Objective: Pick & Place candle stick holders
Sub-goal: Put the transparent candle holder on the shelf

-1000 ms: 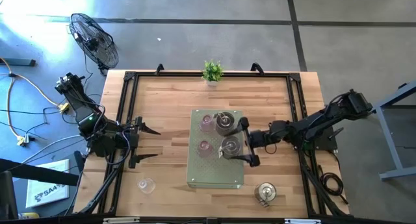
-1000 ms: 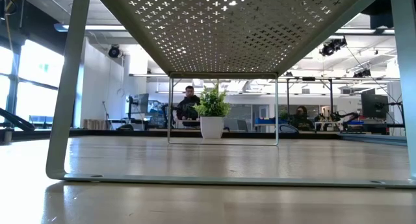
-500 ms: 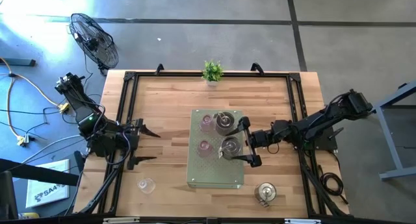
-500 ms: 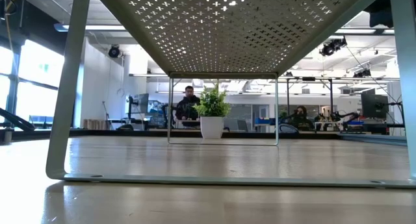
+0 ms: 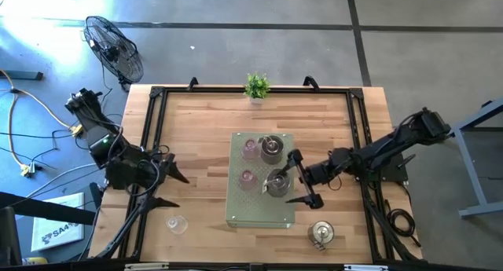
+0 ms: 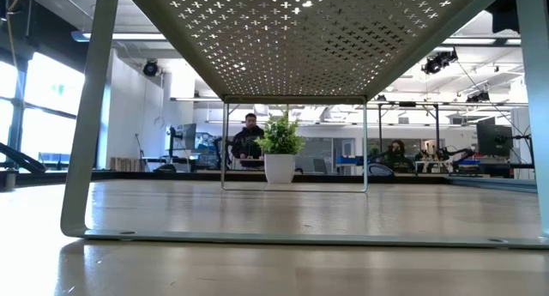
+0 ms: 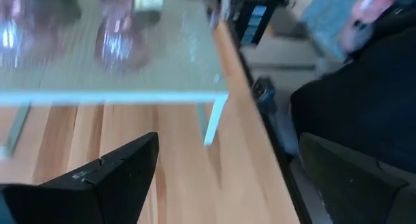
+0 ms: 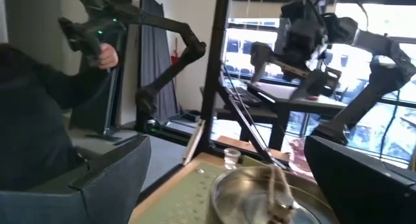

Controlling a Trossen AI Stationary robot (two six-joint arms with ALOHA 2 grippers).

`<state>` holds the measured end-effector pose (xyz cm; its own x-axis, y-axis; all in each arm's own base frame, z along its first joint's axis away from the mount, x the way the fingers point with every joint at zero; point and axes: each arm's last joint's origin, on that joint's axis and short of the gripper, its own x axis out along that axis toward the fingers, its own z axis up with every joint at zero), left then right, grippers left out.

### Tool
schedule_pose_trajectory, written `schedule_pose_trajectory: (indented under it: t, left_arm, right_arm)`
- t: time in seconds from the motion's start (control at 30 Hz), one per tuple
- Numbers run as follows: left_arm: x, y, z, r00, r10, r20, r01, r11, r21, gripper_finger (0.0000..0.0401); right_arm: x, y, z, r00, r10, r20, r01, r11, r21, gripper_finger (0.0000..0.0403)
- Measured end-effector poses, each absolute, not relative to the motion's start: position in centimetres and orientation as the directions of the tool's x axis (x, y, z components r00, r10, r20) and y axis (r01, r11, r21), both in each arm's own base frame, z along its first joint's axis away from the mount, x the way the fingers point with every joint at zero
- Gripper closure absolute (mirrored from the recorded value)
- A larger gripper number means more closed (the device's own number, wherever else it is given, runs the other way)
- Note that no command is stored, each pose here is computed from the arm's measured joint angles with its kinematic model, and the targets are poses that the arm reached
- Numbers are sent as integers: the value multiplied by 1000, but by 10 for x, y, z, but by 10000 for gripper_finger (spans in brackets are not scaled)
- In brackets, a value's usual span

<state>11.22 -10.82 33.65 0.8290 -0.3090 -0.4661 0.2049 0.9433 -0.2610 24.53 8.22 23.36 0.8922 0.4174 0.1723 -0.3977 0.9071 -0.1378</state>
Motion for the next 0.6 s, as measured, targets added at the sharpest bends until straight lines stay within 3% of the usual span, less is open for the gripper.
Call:
schedule_pose_trajectory:
  t: [0.33, 0.6]
  left_arm:
    - [128, -129, 342, 617, -182, -766, -47, 963, -267, 36]
    - [146, -164, 332, 310, -331, -891, -251, 876, -413, 36]
  right_arm:
    - [231, 88, 247, 876, 448, 179, -418, 890, -183, 3]
    - [224, 93, 249, 869, 473, 146, -447, 876, -180, 3]
